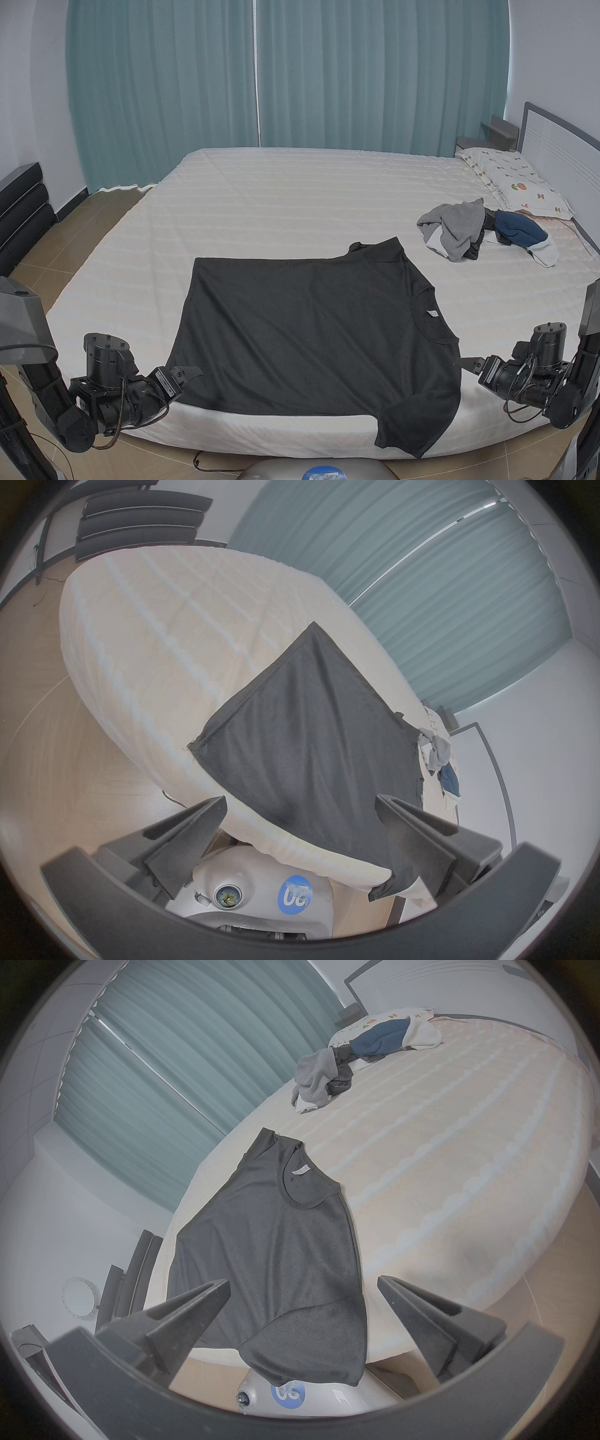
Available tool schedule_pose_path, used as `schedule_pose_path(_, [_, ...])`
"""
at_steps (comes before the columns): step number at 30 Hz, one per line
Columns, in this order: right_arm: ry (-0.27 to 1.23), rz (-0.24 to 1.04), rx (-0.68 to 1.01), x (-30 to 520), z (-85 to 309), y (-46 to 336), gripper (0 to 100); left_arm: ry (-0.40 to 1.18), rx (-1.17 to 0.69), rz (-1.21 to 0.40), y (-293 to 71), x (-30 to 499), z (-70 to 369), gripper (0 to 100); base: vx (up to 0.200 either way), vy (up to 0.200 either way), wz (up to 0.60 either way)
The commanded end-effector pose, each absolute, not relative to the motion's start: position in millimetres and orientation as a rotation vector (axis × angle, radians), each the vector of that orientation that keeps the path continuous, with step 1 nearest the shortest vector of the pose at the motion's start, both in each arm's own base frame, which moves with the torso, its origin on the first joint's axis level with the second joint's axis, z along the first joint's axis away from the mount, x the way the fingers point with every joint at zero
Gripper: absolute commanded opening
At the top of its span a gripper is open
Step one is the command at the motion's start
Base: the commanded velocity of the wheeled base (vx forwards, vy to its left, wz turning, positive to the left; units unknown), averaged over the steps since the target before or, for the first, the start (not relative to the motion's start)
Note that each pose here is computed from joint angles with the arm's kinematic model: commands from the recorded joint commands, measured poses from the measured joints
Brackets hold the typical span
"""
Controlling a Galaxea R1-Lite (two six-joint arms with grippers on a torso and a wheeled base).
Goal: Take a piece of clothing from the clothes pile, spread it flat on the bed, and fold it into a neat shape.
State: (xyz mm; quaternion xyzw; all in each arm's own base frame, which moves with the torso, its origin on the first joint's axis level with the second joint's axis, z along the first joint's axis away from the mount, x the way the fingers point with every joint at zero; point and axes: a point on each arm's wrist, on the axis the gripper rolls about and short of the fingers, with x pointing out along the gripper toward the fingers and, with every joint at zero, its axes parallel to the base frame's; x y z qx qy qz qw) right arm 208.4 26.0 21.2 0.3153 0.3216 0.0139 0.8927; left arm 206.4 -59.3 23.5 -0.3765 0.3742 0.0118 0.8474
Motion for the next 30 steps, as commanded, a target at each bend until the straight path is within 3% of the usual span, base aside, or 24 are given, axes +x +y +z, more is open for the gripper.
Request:
schedule_pose_path(1, [0.691,0.020,0.654,204,19,26,100,0.852,-0.794,0.102,-52,212,3,100,0.000,0.000,0.00])
schedule_pose_path(26, [0.692,0.022,0.656,205,18,26,100,0.820,-0.779,0.172,-33,244,-27,100,0.000,0.000,0.00])
schedule_pose_path(27, [0.688,0.022,0.655,205,18,26,100,0.818,-0.780,0.171,-33,244,-27,0,0.000,0.000,0.00])
schedule_pose_path(30, [0.692,0.023,0.657,205,18,26,100,0.822,-0.777,0.186,-31,242,-27,0,0.000,0.000,0.00])
